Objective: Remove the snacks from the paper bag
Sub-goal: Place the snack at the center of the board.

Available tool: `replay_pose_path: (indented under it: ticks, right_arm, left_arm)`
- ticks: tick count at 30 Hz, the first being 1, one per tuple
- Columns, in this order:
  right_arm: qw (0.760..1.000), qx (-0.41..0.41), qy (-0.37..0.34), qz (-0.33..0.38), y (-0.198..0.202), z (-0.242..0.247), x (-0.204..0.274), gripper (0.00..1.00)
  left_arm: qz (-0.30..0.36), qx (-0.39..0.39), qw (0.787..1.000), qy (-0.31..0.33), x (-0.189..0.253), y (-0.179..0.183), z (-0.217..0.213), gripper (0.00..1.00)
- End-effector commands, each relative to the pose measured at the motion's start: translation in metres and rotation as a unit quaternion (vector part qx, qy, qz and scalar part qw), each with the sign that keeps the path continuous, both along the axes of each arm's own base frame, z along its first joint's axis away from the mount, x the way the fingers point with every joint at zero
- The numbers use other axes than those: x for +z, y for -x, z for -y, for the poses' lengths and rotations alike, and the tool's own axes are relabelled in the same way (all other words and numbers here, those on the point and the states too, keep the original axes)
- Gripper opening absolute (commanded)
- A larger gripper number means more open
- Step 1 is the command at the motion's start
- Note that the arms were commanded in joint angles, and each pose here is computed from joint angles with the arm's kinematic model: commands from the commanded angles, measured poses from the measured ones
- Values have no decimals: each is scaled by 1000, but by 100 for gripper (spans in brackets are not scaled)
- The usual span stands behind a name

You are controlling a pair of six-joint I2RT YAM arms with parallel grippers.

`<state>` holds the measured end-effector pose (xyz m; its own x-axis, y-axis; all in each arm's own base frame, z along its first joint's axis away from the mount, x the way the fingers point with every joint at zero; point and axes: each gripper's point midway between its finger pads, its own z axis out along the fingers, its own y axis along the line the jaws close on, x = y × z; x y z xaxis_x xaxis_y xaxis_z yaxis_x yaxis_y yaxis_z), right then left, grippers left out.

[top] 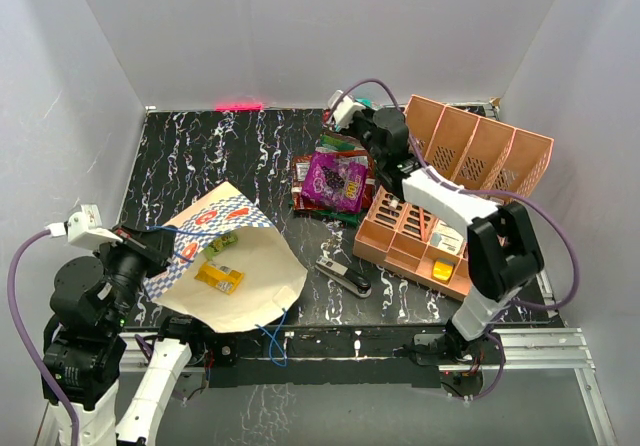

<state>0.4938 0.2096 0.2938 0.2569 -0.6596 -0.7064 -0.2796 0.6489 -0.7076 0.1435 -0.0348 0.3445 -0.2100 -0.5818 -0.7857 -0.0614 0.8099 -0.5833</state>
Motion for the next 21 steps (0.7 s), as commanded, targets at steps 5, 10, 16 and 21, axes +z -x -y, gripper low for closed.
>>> replay_pose_path:
  ticks: [5, 10, 16, 21]
  right_arm:
    - [995, -3, 73, 70, -43, -17, 13, 7]
    - [993, -9, 110, 26, -48, -21, -37, 7]
    - [993, 2, 113, -13, -43, -28, -79, 7]
    - [993, 19, 111, -41, -38, -37, -103, 8]
  left_arm:
    - [63, -66, 996, -1, 27, 7, 20, 0]
    - [113, -142, 983, 1, 40, 22, 44, 0]
    - [119, -177, 977, 9, 36, 32, 55, 0]
    - [120, -190, 974, 27, 32, 34, 61, 0]
